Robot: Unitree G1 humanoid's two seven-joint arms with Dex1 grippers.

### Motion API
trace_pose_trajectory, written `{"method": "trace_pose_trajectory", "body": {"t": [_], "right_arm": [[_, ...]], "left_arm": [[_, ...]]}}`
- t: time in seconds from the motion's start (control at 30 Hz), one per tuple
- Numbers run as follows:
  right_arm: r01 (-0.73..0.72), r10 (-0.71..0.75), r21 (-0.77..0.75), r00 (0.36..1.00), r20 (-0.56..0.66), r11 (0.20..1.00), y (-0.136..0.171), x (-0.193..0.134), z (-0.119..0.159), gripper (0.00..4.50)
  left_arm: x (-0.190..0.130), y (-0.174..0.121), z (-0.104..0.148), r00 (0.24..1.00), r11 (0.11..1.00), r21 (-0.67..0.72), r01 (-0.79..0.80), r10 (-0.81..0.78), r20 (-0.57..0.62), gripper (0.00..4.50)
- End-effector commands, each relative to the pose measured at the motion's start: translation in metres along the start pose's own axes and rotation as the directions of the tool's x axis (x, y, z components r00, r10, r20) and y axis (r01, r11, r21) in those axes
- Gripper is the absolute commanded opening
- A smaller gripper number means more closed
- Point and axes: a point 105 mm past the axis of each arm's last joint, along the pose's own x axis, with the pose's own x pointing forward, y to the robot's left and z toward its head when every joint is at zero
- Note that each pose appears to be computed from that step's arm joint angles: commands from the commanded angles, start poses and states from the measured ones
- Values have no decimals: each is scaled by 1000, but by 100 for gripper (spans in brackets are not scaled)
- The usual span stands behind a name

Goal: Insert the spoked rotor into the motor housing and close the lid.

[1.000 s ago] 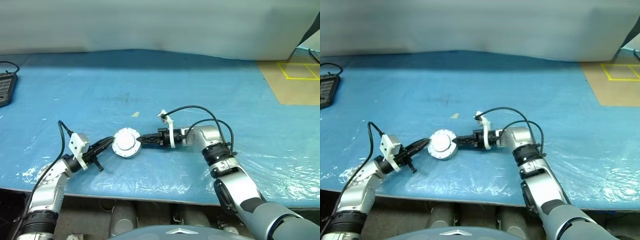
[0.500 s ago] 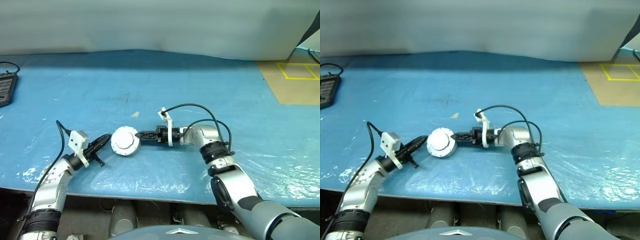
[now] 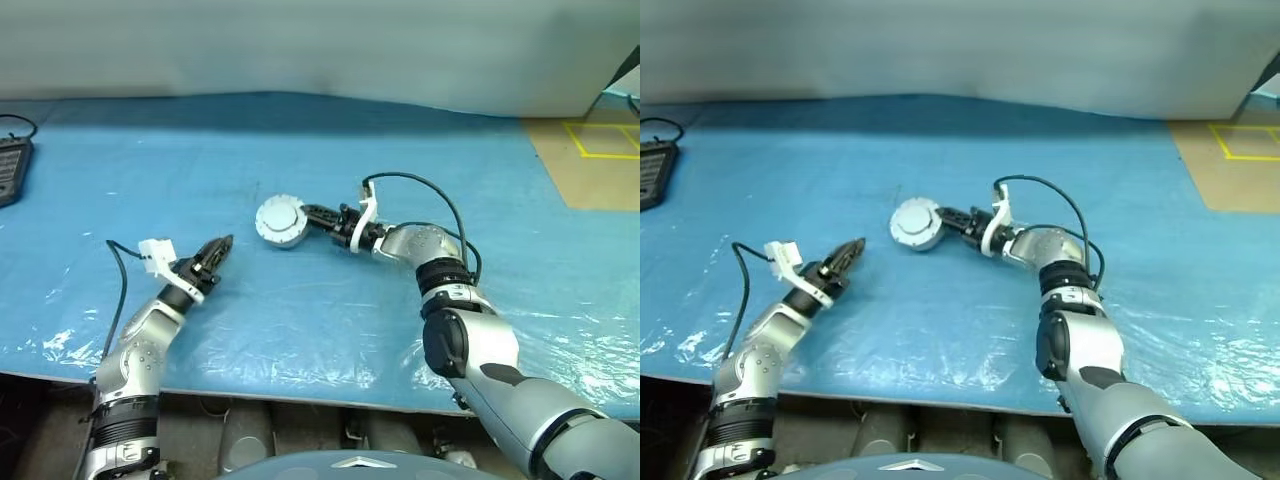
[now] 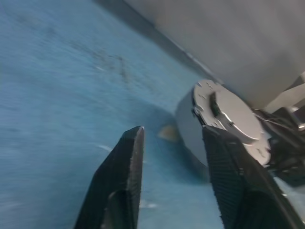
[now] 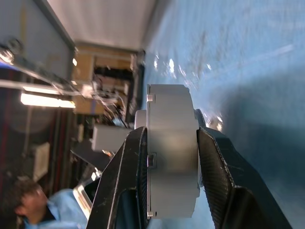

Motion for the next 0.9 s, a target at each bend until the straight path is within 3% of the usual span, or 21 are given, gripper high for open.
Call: {"method": "trace_pose_trajectory", "body": {"t": [0.03, 0.13, 0.17, 0.3, 0.5, 0.9], "right_arm": [[-168, 164, 30, 980, 115, 985, 42, 5, 27, 127], [-194, 188, 32, 975, 121, 981, 51, 5, 30, 127], [-200, 195, 32, 973, 121, 979, 54, 5, 31, 127], [-228, 222, 36, 967, 124, 973, 64, 4, 32, 127], [-252, 252, -3, 967, 32, 968, 73, 6, 14, 127], [-260, 257, -34, 963, -83, 965, 73, 6, -18, 127]], "left_arm": [[1, -15, 3, 998, 994, -97, 52, -50, 24, 337], [1, -15, 2, 998, 982, -179, 57, -49, 51, 442], [1, -16, 2, 997, 978, -197, 63, -53, 56, 447], [5, -24, 6, 992, 950, -293, 109, -83, 97, 447], [17, -45, 11, 975, 858, -465, 218, -169, 146, 447], [27, -61, -1, 967, 809, -531, 251, -228, 111, 447]]}}
